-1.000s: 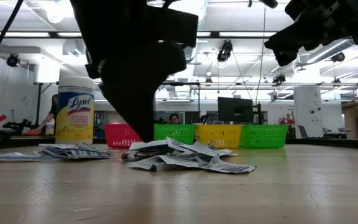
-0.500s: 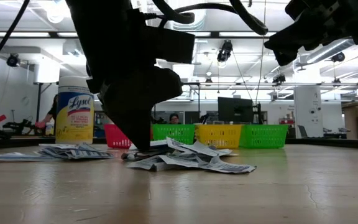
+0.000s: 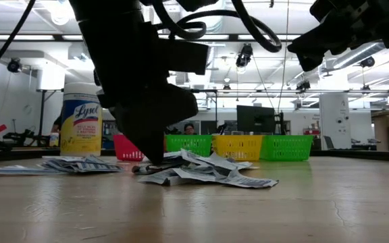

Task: Pick & Place First Aid Supplies
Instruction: Put the alcohol pad into the yellow bin

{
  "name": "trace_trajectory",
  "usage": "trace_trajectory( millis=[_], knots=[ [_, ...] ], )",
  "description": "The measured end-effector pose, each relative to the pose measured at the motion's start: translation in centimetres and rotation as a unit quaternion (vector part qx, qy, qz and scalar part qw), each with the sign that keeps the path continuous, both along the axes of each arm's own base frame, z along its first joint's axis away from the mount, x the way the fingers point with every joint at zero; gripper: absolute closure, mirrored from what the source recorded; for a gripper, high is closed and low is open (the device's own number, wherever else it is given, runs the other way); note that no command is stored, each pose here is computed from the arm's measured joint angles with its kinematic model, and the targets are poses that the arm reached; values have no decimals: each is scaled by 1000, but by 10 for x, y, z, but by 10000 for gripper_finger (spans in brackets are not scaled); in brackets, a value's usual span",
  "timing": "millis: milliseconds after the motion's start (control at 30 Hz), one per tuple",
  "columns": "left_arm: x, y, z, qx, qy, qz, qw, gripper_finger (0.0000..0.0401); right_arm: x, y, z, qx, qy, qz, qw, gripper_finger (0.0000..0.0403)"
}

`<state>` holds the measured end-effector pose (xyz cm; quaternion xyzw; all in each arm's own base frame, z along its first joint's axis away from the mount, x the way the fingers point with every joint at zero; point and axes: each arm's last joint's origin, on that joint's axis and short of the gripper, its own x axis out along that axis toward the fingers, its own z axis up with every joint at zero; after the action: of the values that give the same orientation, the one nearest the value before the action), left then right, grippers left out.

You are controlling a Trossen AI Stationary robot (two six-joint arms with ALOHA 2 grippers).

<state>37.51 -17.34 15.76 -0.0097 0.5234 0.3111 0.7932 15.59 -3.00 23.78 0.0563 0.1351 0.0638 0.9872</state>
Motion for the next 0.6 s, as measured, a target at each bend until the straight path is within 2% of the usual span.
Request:
trace_trajectory(
  millis=[400,600],
  knots=[
    [-2,2,1,13,2,10,1000,305,0,0,0,1,0,0,1000,314],
    [-2,2,1,13,4,10,1000,305,0,0,0,2,0,0,1000,321]
  ],
)
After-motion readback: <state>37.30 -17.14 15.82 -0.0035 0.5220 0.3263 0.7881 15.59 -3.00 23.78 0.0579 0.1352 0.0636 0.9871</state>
